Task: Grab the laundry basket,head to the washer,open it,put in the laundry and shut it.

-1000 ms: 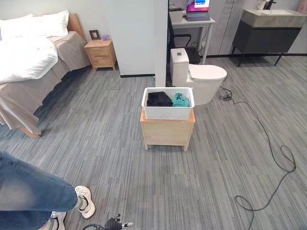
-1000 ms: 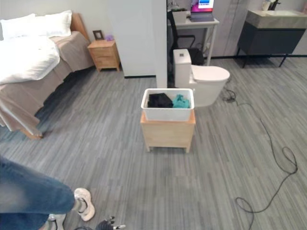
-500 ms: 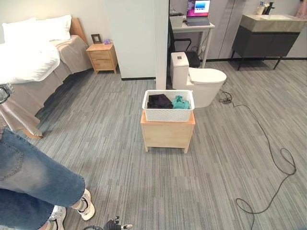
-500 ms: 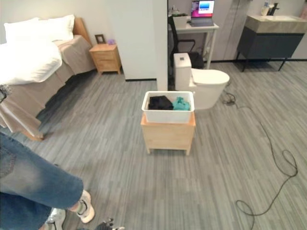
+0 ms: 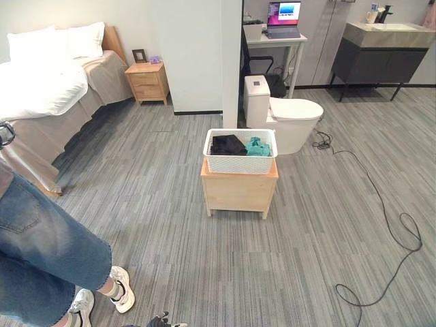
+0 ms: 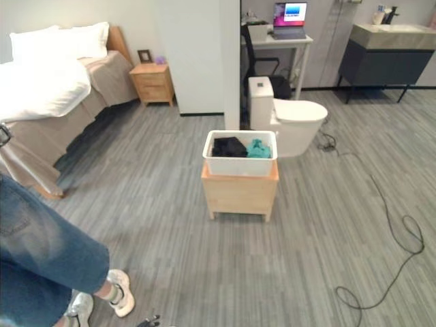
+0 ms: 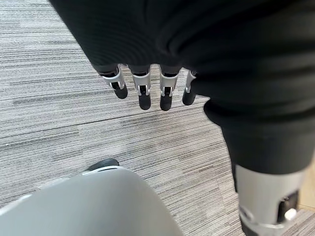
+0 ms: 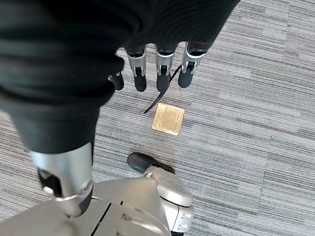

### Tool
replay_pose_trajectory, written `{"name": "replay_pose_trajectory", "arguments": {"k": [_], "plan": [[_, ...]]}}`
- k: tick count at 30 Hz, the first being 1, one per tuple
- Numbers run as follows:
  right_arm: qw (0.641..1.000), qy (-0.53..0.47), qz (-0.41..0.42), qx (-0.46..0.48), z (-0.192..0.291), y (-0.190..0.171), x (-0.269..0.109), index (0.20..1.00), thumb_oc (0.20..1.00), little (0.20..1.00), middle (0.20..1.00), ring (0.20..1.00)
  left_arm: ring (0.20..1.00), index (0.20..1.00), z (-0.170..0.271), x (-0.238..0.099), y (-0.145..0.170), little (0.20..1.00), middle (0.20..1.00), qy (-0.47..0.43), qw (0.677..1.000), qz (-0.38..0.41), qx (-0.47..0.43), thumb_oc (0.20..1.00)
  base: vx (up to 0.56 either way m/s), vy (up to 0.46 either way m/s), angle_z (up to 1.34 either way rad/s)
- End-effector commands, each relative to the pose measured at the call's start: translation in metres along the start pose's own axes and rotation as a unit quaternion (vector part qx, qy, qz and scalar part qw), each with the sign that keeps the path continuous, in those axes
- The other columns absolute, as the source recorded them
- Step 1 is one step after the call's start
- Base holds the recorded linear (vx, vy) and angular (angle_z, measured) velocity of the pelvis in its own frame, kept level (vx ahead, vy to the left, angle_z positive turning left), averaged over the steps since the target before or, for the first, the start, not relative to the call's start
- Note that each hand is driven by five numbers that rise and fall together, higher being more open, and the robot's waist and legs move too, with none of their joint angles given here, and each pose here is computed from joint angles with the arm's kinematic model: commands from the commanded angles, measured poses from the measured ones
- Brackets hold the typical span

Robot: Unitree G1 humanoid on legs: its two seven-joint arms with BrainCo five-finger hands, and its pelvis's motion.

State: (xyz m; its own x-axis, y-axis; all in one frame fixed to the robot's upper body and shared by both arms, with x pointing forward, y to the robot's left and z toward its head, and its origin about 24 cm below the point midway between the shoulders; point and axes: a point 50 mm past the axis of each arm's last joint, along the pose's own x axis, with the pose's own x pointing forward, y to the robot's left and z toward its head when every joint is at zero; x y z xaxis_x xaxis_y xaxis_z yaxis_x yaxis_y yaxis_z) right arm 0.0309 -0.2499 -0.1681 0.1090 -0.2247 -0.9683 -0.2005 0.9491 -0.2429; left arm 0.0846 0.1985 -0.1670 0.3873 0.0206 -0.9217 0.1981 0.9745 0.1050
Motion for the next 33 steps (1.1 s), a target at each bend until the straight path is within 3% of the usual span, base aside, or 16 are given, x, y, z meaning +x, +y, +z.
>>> {"name": "replay_pose_trajectory", "arguments": {"k": [1,12,19,26,33], "plan": [[1.000,0.016,-0.006,-0.001,-0.003,-0.007,0.000,1.000,1.000,1.000,1.000,1.000,1.000,1.000,0.014,0.002,0.013,1.000,1.000,-0.017,1.000,0.023,-0.005,1.000,0.03,-0.106,0.14],[1.000,0.009,-0.021,0.016,0.002,-0.015,-0.001,1.000,1.000,1.000,1.000,1.000,1.000,1.000,0.029,0.004,0.012,1.000,1.000,-0.045,0.999,0.019,-0.015,1.000,0.02,-0.122,0.06],[0.998,-0.043,-0.045,-0.003,0.033,-0.029,-0.001,1.000,1.000,1.000,1.000,1.000,1.000,1.000,0.033,0.004,0.009,1.000,1.000,-0.057,0.997,0.025,-0.039,1.000,0.17,-0.014,0.03],[0.996,-0.084,-0.021,-0.018,0.057,-0.012,-0.002,1.000,1.000,1.000,1.000,1.000,1.000,1.000,0.003,-0.001,0.020,1.000,1.000,-0.013,0.996,0.052,-0.074,1.000,0.38,0.166,-0.47],[0.996,-0.088,0.007,-0.006,0.057,0.003,-0.001,1.000,1.000,1.000,1.000,1.000,1.000,1.000,0.005,-0.003,0.041,1.000,1.000,-0.012,0.996,0.072,-0.055,1.000,0.33,0.222,-0.19]]}}
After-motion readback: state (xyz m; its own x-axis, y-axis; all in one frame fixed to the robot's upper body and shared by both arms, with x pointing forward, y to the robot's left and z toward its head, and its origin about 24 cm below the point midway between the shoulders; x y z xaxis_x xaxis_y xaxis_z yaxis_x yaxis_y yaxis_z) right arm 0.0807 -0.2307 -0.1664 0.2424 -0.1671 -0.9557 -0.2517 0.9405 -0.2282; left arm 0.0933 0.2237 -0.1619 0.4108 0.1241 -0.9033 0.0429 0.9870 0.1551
